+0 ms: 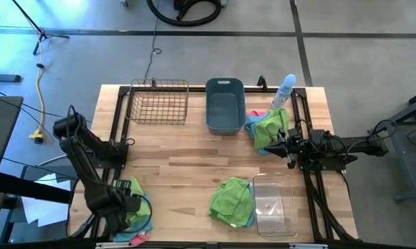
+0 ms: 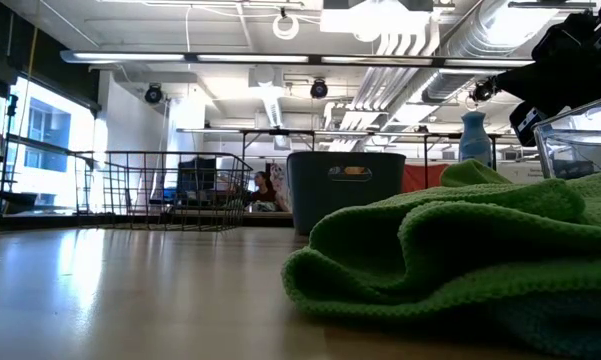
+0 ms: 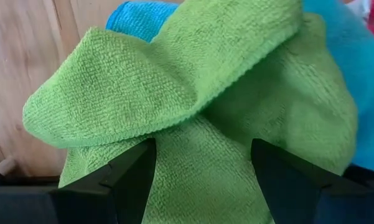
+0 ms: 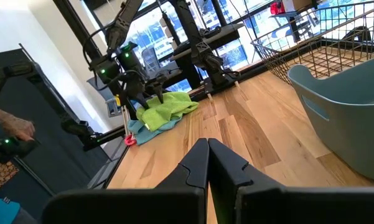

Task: Sort microfiber towel by color & place in baskets
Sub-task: Put the bottom left green towel into the wire basket

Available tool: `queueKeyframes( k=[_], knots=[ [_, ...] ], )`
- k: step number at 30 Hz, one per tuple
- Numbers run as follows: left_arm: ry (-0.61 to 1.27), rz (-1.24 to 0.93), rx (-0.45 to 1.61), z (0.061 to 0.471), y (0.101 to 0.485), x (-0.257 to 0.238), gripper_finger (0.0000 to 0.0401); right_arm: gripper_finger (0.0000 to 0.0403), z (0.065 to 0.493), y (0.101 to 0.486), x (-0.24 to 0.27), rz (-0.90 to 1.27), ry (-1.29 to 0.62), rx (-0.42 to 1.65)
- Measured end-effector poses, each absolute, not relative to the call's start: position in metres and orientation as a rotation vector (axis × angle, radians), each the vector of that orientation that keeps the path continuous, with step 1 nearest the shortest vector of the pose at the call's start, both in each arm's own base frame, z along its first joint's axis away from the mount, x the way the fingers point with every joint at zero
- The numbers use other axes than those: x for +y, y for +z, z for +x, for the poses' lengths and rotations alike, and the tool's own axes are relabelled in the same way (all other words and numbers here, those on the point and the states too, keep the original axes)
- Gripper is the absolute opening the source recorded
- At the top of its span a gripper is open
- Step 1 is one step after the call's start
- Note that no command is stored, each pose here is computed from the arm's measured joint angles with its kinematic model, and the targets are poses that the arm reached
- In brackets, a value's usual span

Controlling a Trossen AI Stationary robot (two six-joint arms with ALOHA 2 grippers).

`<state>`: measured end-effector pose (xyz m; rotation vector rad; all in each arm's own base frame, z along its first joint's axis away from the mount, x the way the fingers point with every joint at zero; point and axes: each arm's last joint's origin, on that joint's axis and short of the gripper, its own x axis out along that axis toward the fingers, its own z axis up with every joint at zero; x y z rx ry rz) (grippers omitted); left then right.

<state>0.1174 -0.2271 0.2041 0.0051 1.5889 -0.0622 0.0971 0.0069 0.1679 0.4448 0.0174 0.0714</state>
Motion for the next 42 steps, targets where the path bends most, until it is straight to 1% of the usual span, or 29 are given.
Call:
queueKeyframes(
  k=[9,12,14,16,20,21,22,24,28,34,42],
  knots=[
    [0.050,-0.036,1.593,0.120,0.195,-0.230,0.0249,0.0000,0.097,0.168,0.007,0.445,0.071,0.018],
    [0.055,-0.041,1.593,0.120,0.195,-0.230,0.0232,0.0000,0.097,0.168,0.007,0.445,0.071,0.018],
    [0.056,-0.041,1.593,0.120,0.195,-0.230,0.0202,0.0000,0.097,0.168,0.007,0.445,0.071,0.018],
    [0.055,-0.041,1.594,0.120,0.195,-0.230,0.0157,0.0000,0.097,0.168,0.007,0.445,0.072,0.018],
    [0.042,-0.053,1.589,0.119,0.199,-0.229,0.0036,0.0000,0.097,0.168,0.007,0.445,0.071,0.018],
    [0.037,-0.060,1.583,0.118,0.201,-0.228,0.0019,0.0000,0.097,0.168,0.007,0.445,0.071,0.018],
    [0.030,-0.067,1.577,0.118,0.204,-0.227,0.0012,0.0000,0.097,0.168,0.007,0.445,0.071,0.018],
    [0.013,-0.081,1.563,0.117,0.210,-0.224,0.0015,0.0000,0.097,0.168,0.007,0.445,0.071,0.018],
    [-0.013,-0.114,1.530,0.114,0.224,-0.216,0.0003,0.0000,0.097,0.168,0.007,0.445,0.071,0.018],
    [-0.068,-0.181,1.470,0.111,0.245,-0.203,0.0001,0.0000,0.097,0.168,0.007,0.445,0.071,0.018],
    [-0.159,-0.364,1.351,0.107,0.288,-0.162,0.0000,0.0000,0.097,0.168,0.007,0.445,0.071,0.018]
  ],
)
